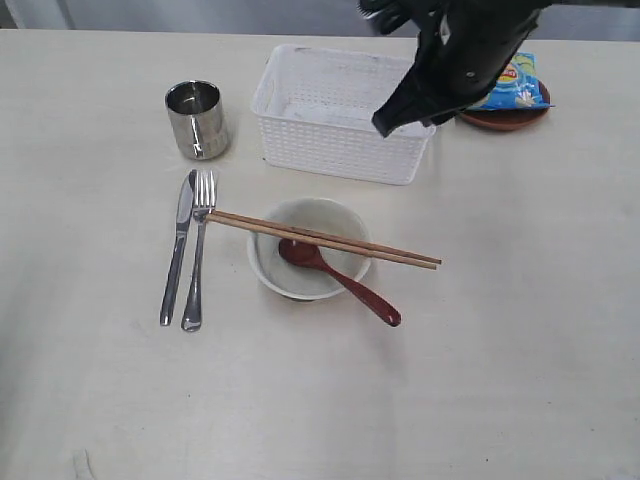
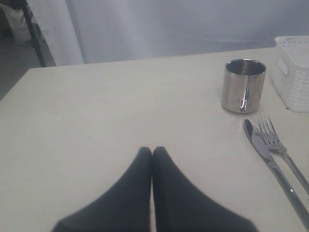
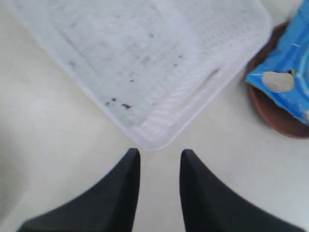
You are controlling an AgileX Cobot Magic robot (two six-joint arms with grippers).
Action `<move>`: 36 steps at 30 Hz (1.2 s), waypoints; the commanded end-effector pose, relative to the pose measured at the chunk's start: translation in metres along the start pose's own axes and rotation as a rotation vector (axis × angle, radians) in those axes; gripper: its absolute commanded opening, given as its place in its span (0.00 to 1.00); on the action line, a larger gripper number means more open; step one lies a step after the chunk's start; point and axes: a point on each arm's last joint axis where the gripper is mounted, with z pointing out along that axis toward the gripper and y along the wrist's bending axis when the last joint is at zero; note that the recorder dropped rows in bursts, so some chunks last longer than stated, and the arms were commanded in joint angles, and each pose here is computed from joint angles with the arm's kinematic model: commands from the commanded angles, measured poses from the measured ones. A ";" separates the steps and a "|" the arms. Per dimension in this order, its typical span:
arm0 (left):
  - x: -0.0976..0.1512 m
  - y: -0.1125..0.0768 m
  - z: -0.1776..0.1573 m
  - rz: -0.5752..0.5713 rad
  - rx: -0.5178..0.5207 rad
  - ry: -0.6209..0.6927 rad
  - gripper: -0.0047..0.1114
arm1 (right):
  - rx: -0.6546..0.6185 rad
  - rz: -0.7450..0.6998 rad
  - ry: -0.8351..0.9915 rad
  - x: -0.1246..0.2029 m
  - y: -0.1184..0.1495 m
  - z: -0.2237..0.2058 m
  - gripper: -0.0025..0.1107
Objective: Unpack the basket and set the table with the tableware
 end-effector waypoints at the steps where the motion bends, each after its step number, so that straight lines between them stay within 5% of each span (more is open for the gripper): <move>1: 0.001 0.000 0.000 0.003 0.004 -0.001 0.04 | -0.007 0.108 -0.067 -0.001 -0.028 0.001 0.27; 8: 0.001 0.000 0.000 0.003 0.004 -0.001 0.04 | -0.321 -0.109 -0.223 -0.028 -0.014 -0.012 0.27; 15: 0.001 0.000 0.000 -0.005 0.007 0.000 0.04 | -0.399 -0.144 -0.113 -0.038 -0.008 0.024 0.46; 24: 0.001 0.000 0.000 -0.005 0.007 0.000 0.04 | -0.424 -0.154 -0.034 -0.036 0.002 0.074 0.46; 28: 0.001 0.000 0.000 -0.005 0.007 0.000 0.04 | -0.410 -0.210 0.021 -0.028 0.005 0.096 0.32; 32: 0.001 0.000 0.000 -0.005 0.007 0.000 0.04 | -0.397 -0.282 0.001 -0.030 0.004 0.098 0.02; 36: 0.001 0.000 0.000 -0.005 0.007 0.000 0.04 | -0.360 -0.291 -0.084 -0.046 -0.006 0.071 0.02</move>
